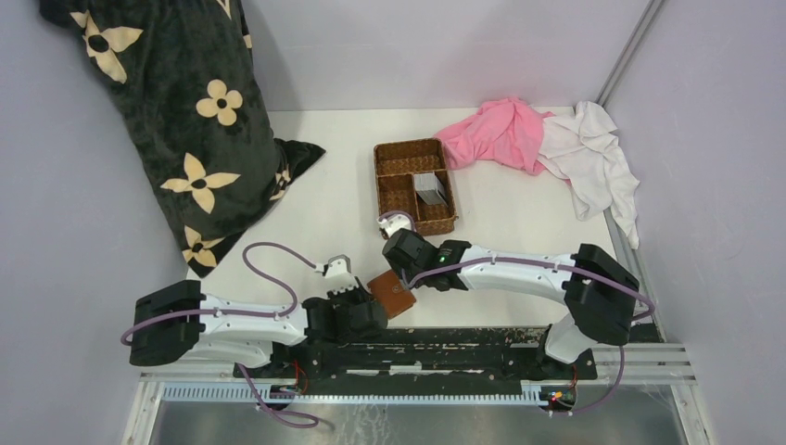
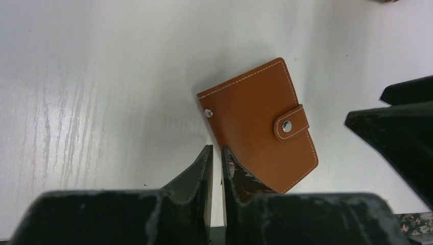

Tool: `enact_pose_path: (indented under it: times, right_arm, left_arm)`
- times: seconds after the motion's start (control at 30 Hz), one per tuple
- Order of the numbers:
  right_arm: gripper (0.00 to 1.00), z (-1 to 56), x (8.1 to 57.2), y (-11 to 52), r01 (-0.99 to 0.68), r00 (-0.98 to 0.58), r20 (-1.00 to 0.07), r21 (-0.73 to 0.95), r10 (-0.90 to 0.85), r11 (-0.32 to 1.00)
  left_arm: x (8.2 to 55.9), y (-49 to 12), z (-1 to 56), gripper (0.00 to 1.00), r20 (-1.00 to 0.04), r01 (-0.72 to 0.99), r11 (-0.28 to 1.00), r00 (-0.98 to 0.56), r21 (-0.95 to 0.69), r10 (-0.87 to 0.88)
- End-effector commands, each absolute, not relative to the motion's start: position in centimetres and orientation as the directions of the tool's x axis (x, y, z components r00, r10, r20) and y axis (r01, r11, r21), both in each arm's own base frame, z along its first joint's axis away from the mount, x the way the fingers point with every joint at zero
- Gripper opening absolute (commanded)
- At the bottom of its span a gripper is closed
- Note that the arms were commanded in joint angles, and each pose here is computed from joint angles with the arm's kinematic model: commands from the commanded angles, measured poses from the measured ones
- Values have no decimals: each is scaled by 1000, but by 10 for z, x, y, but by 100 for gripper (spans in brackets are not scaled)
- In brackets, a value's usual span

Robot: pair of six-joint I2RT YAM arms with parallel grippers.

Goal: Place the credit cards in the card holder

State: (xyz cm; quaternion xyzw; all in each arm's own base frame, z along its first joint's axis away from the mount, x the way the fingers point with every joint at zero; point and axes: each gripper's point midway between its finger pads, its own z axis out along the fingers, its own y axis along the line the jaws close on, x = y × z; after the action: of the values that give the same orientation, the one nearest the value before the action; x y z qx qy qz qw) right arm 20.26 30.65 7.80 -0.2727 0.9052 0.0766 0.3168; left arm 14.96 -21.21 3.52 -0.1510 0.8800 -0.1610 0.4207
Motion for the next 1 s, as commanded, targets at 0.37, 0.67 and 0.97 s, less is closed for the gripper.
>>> enact_pose_path:
  times: [0.37, 0.67, 0.97]
  right_arm:
    - [51, 73, 196, 352, -608, -599, -628, -47, -497, 793]
    - [52, 61, 192, 362, -627, -593, -604, -68, -532, 776]
    - [53, 49, 190, 358, -624, -580, -580, -135, -573, 769]
  left_arm:
    - [157, -207, 40, 21, -632, -163, 789, -512, -593, -581]
    - [159, -207, 41, 28, -622, -153, 768, -500, -621, -602]
    - [160, -212, 40, 34, -628, -148, 771, -497, -619, -599]
